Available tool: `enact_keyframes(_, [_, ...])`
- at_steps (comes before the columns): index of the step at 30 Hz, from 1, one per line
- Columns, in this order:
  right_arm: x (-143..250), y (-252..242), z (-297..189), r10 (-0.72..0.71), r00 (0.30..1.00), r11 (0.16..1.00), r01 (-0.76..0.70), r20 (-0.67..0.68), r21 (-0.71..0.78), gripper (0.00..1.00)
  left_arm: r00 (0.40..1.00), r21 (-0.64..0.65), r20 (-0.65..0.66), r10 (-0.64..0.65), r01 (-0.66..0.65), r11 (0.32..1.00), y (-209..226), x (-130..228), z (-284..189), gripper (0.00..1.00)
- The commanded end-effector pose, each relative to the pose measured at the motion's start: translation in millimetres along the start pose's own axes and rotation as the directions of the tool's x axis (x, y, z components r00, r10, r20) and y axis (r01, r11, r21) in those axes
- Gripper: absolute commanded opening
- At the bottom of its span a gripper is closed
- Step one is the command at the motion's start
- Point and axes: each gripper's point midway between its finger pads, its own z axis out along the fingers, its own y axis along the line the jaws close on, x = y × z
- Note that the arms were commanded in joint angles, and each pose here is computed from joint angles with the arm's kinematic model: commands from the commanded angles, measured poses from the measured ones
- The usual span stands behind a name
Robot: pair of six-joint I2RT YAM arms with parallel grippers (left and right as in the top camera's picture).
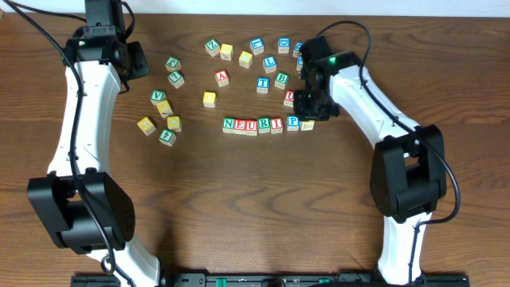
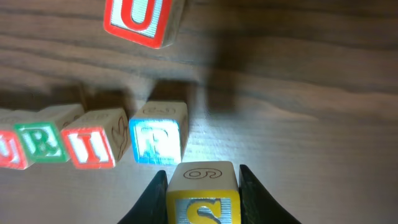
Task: Spell out NEURIPS
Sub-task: 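Carry yellow S block and lower it right of blue P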
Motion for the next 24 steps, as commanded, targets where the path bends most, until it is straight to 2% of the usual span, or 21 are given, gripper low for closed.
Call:
enact_keyframes(1, [1, -2, 12, 0.029, 0.999, 0.999, -0.029, 0.016, 0.019, 0.21, 1.000, -0.014, 0.002, 0.016, -0.016, 1.000, 2, -3, 2, 0.44])
enact_keyframes(7, [-5, -11, 14, 0.024, 0.998, 0.997, -0.028, 0.051, 0.071, 0.22, 1.000, -0.014, 0.002, 0.016, -0.016, 1.000, 2, -3, 2, 0.44])
enact_keyframes(24, [-12, -8, 11, 0.022, 0.997, 0.998, -0.027, 0.076, 0.059, 0.18, 1.000, -0.014, 0.002, 0.016, -0.016, 1.000, 2, -3, 2, 0.44])
